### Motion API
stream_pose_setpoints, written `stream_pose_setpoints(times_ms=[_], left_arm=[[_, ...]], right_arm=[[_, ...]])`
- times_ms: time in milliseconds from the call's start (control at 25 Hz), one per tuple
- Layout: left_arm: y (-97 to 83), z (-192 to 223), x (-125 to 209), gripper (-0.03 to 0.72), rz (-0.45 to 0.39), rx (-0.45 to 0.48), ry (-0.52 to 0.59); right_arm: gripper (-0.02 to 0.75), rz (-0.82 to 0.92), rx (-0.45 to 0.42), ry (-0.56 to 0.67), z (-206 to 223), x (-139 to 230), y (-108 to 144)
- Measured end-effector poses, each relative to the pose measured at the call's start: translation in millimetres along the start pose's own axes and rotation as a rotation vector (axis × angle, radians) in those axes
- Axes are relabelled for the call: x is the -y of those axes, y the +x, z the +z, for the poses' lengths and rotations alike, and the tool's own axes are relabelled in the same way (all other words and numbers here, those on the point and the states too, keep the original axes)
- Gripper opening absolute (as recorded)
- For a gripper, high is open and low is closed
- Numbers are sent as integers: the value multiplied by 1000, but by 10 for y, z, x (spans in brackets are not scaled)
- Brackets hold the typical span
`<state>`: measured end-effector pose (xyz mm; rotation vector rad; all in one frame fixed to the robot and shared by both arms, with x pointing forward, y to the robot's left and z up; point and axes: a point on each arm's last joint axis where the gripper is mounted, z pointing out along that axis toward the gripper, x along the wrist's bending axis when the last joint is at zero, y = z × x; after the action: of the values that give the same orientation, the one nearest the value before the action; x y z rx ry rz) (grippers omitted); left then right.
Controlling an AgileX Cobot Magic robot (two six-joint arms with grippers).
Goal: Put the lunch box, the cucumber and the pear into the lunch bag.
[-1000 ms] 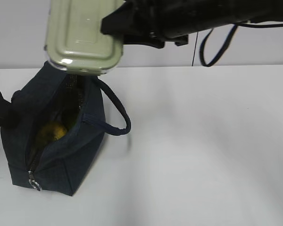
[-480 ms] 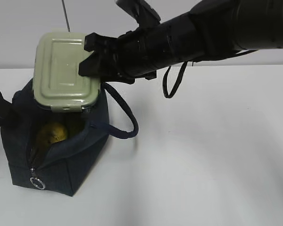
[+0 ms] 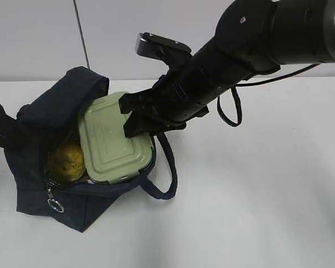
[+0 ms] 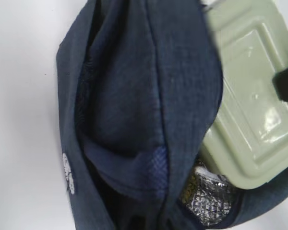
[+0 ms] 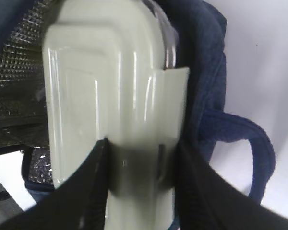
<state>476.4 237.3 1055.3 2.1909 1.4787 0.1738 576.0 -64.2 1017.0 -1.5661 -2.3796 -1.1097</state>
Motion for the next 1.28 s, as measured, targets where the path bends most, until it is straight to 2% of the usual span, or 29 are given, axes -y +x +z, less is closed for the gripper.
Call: stream_pose_setpoints(times_ms=[160,320,520,720,840,960,1040,1200,1280], left_arm=[[0,0,-1,2,0,0,-1],[1,0,-2,2,1,-1,-2],[3,0,-4,2,1,-3,-5],[5,0,-4,2,3,-6,-4],[5,0,-3,2,3,-6,-4],[5,2,-1,2,2,-6,-3],[3,6,4,2,-1,-2,0],[3,10,9,2,-1,-2,1],[3,10,9,2,-1,-2,1]], right_arm=[[266,18,0,-1,10,-10,-2],[266,29,-43,-2,108,-47,39],[266,-21,-96,-13,288,-163,284],[268,-40,-135,15,445,-242,412],[329,-59,-140,31,460,-269,425],[444,-93,-162,29,389,-348,495],[470,-122,-179,11,290,-441,573],[470,-186,-118,0,87,-562,632],[470,-203,-20,8,-16,-595,593]])
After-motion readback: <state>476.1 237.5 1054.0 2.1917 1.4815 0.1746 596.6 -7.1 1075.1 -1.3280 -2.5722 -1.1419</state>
